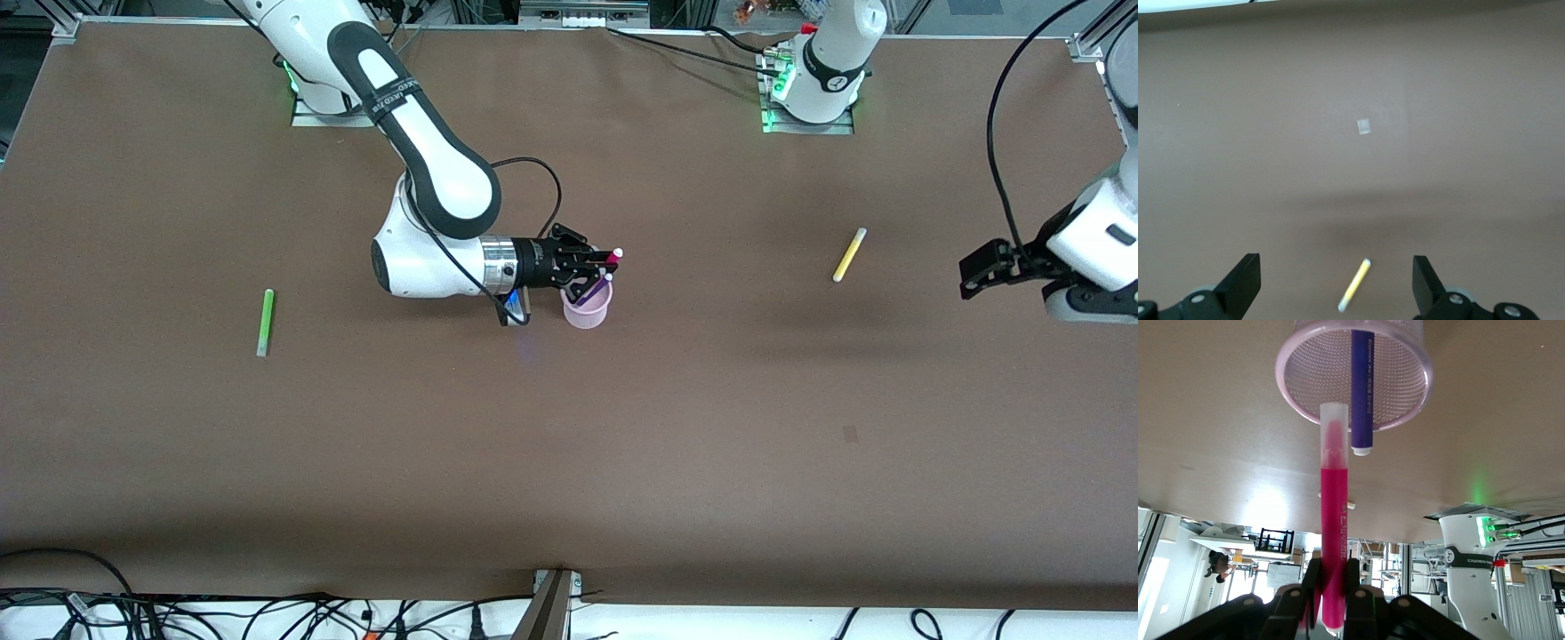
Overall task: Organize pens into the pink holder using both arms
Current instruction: 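Lower the pink marker into the holder and open the right gripper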
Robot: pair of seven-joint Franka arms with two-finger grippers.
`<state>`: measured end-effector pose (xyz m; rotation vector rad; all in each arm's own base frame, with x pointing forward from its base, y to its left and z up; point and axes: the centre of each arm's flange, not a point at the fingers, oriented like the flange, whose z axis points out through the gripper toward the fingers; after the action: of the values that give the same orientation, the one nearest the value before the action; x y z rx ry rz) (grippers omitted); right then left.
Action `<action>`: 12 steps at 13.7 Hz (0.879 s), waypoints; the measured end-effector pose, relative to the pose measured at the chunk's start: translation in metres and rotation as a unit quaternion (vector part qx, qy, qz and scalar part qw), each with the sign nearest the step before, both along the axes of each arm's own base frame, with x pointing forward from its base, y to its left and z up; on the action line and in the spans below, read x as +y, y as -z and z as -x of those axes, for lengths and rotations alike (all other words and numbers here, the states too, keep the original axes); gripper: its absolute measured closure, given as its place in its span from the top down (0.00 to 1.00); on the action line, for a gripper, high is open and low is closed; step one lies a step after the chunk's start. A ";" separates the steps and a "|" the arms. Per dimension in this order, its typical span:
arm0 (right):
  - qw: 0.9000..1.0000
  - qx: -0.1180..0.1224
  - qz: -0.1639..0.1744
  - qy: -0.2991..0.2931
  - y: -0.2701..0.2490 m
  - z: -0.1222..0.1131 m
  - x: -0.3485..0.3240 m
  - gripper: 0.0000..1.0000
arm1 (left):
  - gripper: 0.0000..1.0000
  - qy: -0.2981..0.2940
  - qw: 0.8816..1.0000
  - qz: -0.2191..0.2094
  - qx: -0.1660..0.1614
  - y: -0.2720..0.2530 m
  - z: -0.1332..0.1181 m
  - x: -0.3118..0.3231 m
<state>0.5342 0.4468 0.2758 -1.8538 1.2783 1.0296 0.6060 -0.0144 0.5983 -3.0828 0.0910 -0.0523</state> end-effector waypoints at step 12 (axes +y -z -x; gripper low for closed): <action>1.000 -0.017 0.007 -0.017 0.030 0.005 0.003 0.18 | 1.00 -0.049 0.998 0.037 0.030 -0.004 0.007 0.054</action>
<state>0.5288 0.4494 0.2457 -1.9007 1.2418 1.0055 0.5992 0.0396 0.6022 -3.1582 -0.0620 0.0429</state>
